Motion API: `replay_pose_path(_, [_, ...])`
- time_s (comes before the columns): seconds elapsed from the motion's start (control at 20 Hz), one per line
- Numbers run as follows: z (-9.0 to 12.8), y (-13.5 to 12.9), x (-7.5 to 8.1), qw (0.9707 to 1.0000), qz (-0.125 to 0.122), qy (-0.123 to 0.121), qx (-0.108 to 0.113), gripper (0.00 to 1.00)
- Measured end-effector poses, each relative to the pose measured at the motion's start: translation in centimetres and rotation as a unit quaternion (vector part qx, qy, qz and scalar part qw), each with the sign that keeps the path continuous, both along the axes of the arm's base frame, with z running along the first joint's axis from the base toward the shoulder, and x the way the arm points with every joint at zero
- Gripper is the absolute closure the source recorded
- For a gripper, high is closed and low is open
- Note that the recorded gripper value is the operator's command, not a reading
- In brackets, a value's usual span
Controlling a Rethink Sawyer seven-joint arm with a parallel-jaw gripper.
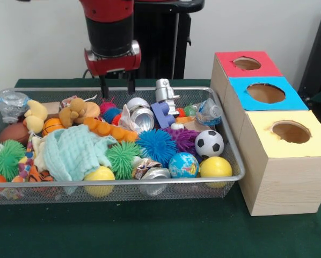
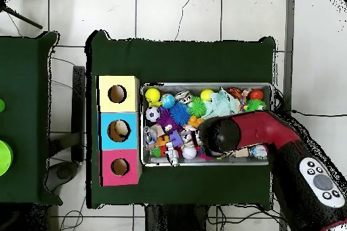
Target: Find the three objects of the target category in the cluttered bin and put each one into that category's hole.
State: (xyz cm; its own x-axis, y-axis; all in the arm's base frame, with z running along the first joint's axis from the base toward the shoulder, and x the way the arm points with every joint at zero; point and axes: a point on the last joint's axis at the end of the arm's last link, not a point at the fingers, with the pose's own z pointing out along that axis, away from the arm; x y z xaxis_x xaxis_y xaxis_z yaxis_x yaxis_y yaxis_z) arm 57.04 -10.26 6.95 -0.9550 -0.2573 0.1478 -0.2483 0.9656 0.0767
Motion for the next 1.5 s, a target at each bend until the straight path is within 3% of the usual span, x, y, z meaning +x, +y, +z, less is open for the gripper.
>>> replay_pose_path(0.25, [2.8, -1.5, -0.2, 0.9997, -0.007, 0.010, -0.021, 0.00])
replay_pose_path(0.45, [2.9, -1.5, -0.4, 0.9997, -0.004, 0.010, -0.022, 0.00])
replay_pose_path(0.9, [-0.2, 0.1, -2.3, 0.9994, 0.019, 0.027, -0.006, 0.00])
replay_pose_path(1.3, [-3.9, 1.5, -4.1, 0.9987, 0.049, 0.002, 0.013, 0.00])
replay_pose_path(1.5, [-4.7, 1.3, -4.7, 0.9983, 0.057, -0.005, 0.015, 0.00])
